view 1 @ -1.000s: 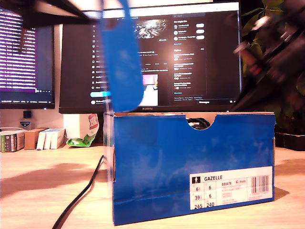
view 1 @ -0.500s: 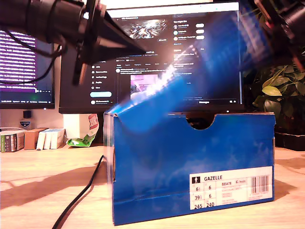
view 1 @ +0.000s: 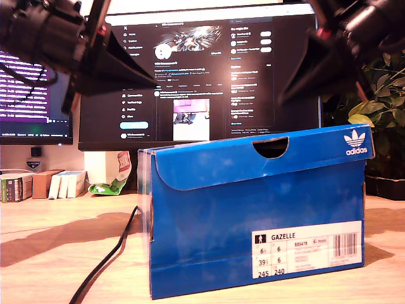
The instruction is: Close the blue shoebox by pushing the lid with your left arm and holding the box in place with your right arm
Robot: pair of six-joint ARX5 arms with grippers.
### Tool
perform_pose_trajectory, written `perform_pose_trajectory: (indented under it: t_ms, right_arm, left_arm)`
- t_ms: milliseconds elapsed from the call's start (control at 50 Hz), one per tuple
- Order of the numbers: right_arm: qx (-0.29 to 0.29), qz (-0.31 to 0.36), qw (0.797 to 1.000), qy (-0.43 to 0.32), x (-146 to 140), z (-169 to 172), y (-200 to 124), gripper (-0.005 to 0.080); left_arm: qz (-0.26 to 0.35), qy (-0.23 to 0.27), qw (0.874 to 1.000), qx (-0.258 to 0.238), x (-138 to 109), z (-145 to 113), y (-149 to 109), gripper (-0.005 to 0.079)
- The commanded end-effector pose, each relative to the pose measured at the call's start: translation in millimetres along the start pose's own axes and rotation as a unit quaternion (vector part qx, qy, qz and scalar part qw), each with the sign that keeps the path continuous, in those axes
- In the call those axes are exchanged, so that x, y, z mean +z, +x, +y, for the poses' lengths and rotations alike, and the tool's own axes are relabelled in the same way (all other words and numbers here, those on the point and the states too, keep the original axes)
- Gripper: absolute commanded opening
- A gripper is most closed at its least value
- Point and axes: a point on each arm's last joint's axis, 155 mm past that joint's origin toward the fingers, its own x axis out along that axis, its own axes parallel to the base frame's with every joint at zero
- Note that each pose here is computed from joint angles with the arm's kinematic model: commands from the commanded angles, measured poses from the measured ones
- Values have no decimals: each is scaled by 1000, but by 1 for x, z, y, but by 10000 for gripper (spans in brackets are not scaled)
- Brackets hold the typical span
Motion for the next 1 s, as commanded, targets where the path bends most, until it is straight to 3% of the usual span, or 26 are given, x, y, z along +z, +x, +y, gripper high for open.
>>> perform_pose_trajectory:
  t_ms: [0,260,420,680,800,980]
  right_arm:
    - [-4,22,1000,5,-8,-9,13,-11]
    - [-42,89,995,-21,-41,-36,43,-11]
    - [-49,31,996,-61,-9,-32,36,-11]
    - [-153,-84,979,-103,52,-46,-29,-11]
    - [-242,-130,956,-104,72,-67,-74,-11]
    - [-258,-212,935,-119,105,-57,-113,-10]
  left_arm:
    - [-17,32,999,-3,13,-8,-8,-19]
    - [-19,62,998,14,17,-10,-27,-19]
    - [-29,94,993,58,22,-2,-42,-19]
    - [-58,147,979,126,39,8,-75,-19]
    - [-82,155,974,143,50,5,-92,-19]
    - [-128,187,963,147,73,-6,-106,-19]
